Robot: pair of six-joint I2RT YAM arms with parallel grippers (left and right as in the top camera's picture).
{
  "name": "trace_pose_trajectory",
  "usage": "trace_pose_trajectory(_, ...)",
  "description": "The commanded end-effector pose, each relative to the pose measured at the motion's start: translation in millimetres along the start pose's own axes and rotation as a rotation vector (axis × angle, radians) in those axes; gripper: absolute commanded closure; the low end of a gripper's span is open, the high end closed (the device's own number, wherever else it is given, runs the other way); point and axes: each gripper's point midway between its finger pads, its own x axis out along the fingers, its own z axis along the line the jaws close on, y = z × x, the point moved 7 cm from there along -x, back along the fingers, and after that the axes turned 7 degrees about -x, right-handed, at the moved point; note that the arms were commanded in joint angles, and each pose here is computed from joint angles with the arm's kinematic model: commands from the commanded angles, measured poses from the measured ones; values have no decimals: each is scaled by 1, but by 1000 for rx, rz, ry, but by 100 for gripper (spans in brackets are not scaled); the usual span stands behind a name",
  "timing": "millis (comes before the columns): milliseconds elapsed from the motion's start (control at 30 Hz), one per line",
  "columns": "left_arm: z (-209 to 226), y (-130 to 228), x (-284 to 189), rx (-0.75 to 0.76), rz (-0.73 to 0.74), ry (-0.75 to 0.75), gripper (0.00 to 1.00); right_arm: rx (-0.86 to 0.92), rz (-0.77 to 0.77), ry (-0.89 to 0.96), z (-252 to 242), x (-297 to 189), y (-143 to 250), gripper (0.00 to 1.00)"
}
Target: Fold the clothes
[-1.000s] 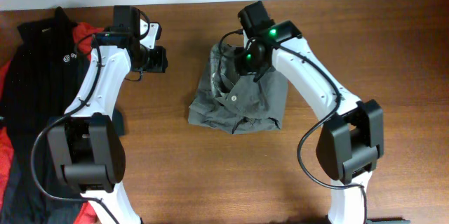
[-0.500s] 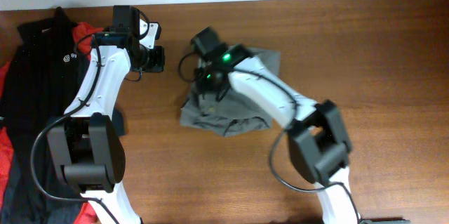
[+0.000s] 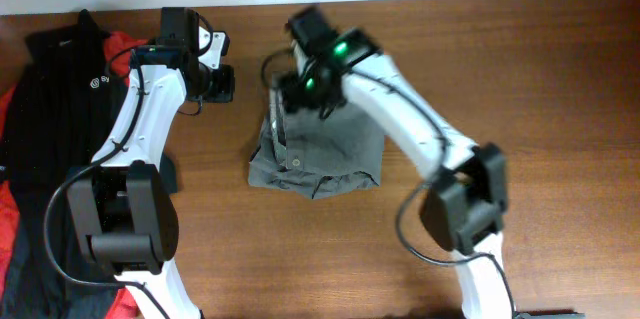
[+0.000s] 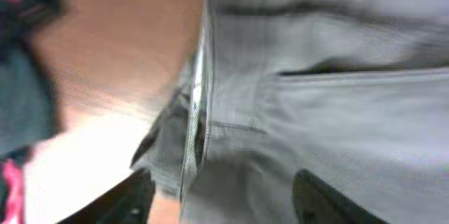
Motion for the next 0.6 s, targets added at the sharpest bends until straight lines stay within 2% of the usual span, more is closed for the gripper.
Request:
trace_pose_trajectory(0,2,-4,-5,-2,-20,-5,75,0,-73,-8,-15,-65,-7,30)
trace_pose_trajectory(200,2,-4,-5,-2,-19,-5,71,218,111,-21,-93,-39,22,28)
trace_pose_trajectory(367,2,-4,-5,-2,-20,-5,37,381,135,-90,-142,2,44,30)
trace_pose_trajectory(433,2,-4,-5,-2,-19,-5,32,407,137,-70,-159,18,55,30)
trace_pose_trajectory(567,2,-4,-5,-3,-18,-5,32,424,133,-18,-175,39,70,29)
